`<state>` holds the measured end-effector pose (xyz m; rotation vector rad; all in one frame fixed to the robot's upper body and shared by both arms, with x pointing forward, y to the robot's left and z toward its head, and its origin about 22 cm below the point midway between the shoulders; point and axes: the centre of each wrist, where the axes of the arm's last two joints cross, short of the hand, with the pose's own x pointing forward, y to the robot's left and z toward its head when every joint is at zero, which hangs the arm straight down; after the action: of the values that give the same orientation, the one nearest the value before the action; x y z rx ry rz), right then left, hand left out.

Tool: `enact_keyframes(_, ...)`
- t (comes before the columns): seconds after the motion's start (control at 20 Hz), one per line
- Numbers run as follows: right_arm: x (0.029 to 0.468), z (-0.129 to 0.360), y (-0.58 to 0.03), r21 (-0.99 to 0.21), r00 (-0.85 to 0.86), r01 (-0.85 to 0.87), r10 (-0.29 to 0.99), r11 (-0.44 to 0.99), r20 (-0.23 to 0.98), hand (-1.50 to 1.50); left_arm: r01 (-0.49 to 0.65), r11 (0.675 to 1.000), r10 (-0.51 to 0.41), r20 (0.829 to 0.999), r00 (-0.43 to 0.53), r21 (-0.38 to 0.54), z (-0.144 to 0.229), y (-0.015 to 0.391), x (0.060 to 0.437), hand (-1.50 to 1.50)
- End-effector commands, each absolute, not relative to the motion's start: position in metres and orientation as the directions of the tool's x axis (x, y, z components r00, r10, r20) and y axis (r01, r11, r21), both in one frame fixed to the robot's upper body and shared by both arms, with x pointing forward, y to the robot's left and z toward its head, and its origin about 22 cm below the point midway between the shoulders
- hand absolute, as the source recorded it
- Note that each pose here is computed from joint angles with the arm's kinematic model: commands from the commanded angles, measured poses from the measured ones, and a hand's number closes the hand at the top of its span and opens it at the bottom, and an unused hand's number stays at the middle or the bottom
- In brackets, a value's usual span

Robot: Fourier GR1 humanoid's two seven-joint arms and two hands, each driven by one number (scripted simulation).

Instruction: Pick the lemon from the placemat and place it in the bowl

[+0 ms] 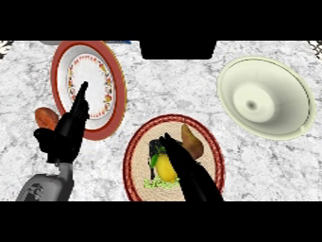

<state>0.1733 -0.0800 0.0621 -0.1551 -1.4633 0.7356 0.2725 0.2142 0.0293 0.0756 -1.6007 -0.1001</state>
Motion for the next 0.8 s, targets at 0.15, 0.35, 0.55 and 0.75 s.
enact_keyframes(0.15, 0.186, 0.017, -0.088, -0.47, -0.023, -0.35, 0.494, 0.81, 0.869, -1.5, 0.025, 0.993, -0.115, 0.993, -0.035, 0.116, 0.037, 0.229, 0.263, 0.0)
enact_keyframes(0.35, 0.204, 0.026, -0.074, -0.47, -0.022, -0.366, 0.497, 0.804, 0.867, -1.5, 0.031, 0.993, -0.117, 0.992, -0.041, 0.118, 0.026, 0.215, 0.28, 0.0)
enact_keyframes(0.55, 0.186, -0.012, -0.089, -0.491, -0.028, -0.354, 0.516, 0.796, 0.856, -1.5, 0.026, 0.992, -0.123, 0.992, -0.018, 0.123, 0.041, 0.209, 0.272, 0.0)
enact_keyframes(0.75, 0.202, -0.014, -0.064, -0.612, -0.019, -0.301, 0.637, 0.731, 0.771, -1.5, 0.041, 0.993, -0.11, 0.994, -0.009, 0.111, 0.028, 0.21, 0.276, 0.0)
